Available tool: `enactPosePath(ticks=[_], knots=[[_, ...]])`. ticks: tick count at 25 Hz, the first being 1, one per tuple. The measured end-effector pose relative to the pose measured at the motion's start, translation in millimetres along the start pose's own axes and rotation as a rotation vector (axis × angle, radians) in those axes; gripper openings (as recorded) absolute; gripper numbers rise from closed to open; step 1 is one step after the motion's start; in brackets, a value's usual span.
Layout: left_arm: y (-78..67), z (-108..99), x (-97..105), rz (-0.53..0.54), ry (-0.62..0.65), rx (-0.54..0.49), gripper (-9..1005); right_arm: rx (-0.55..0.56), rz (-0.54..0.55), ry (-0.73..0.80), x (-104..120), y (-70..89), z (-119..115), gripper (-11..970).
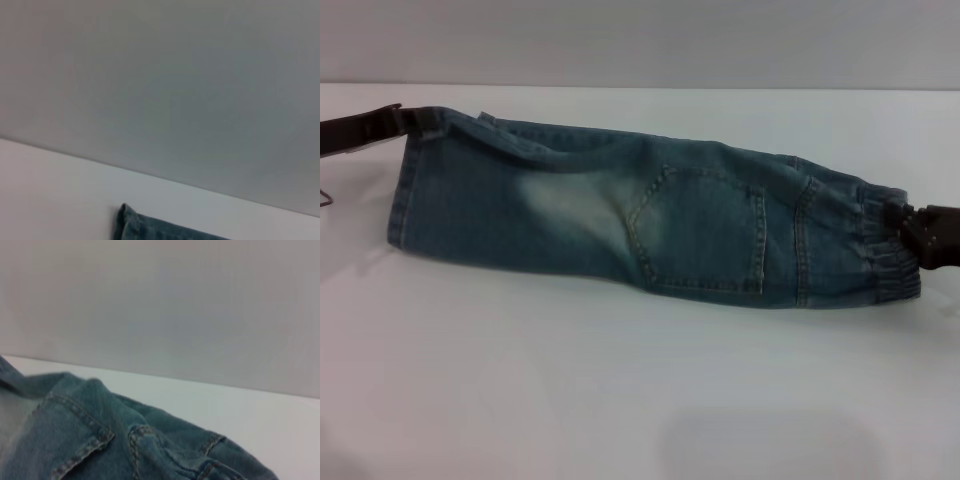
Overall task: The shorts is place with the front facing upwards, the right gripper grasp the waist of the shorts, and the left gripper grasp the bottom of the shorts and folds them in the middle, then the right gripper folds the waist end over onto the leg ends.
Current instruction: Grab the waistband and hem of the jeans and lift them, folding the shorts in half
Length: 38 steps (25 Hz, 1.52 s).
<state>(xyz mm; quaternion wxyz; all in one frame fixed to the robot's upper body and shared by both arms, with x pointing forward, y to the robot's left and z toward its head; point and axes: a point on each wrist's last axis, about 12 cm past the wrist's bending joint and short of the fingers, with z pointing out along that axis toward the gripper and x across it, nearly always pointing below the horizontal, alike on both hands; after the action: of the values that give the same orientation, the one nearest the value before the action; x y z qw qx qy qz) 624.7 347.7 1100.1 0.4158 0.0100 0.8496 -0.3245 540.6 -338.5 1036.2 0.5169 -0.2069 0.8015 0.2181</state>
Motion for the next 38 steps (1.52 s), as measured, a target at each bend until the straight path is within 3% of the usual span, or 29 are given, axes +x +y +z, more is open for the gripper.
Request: enactPosePath(ticks=[7, 23, 38], knots=[[-12.9, 15.3, 0.0, 0.061, -0.019, 0.008, 134, 0.026, 0.0, -0.022, -2.3, -2.0, 1.4, 1], [-27.9, 34.7, -8.9, 0.147, -0.111, -0.026, 142, 0.119, 0.014, -0.087, -2.3, -4.3, 5.4, 0], [-22.0, 47.3, 1.5, 0.204, -0.087, -0.176, 148, 0.167, 0.022, -0.139, -9.5, -5.3, 16.0, 1]])
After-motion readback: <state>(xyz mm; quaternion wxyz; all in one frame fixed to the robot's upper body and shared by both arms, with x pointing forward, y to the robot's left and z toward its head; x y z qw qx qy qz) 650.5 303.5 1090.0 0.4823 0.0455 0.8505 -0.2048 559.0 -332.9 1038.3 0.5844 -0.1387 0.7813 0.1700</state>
